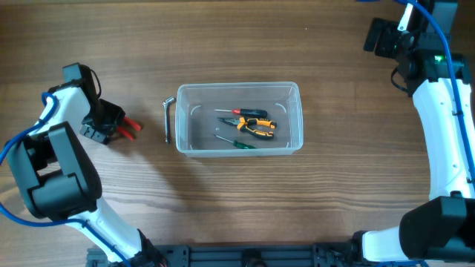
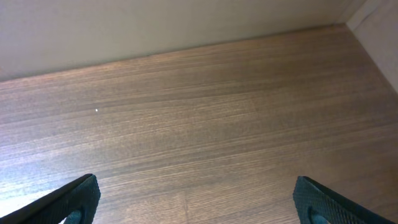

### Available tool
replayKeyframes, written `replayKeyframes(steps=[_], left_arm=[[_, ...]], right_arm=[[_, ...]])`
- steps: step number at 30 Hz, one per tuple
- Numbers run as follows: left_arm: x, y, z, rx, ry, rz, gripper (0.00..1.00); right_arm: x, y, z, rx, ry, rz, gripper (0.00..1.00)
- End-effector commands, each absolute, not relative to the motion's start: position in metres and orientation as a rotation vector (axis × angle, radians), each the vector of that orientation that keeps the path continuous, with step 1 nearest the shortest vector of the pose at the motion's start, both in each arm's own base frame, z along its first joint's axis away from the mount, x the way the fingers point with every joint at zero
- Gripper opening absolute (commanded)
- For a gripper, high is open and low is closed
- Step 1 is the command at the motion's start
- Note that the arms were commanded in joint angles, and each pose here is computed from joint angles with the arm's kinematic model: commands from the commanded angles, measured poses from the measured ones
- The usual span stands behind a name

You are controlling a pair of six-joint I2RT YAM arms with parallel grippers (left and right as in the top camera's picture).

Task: Pack container
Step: 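Close the left gripper on the red snips handles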

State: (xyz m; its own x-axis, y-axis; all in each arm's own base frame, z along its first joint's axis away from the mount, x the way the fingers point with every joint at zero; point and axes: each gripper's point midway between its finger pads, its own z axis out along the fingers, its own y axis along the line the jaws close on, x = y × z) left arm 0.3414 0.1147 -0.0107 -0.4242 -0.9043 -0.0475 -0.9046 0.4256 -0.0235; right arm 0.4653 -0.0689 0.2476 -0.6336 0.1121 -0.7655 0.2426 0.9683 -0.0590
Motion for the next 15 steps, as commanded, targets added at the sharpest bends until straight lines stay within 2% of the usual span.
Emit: replayKeyframes(steps=[1, 9, 11, 12, 15], left_arm=[[0.3209, 0.0832, -0.0662, -1.742, 2.744, -0.135, 0.33], [0.3218, 0.0821, -0.0660, -1.742, 2.744, -0.147, 0.29], [0.3218, 0.0821, -0.0660, -1.741, 2.744, -0.147, 0.14], [0.3218, 0.0821, -0.0660, -1.741, 2.744, -0.147, 0.04], [0.3224, 0.0829, -0.0661, -1.724, 2.750, -0.147, 0.04]], right_arm=[[0.4666, -0.0672, 0.2543, 0.239, 2.245, -0.187, 1.00], [0.4666, -0.0673, 0.2543, 0.238, 2.245, -0.188, 1.00], [0.4666, -0.0673, 0.2543, 0.238, 2.245, -0.188, 1.00], [0.4666, -0.0673, 0.2543, 0.238, 2.245, -0.188, 1.00], [0.4666, -0.0672, 0.2543, 0.238, 2.245, -0.188, 1.00]])
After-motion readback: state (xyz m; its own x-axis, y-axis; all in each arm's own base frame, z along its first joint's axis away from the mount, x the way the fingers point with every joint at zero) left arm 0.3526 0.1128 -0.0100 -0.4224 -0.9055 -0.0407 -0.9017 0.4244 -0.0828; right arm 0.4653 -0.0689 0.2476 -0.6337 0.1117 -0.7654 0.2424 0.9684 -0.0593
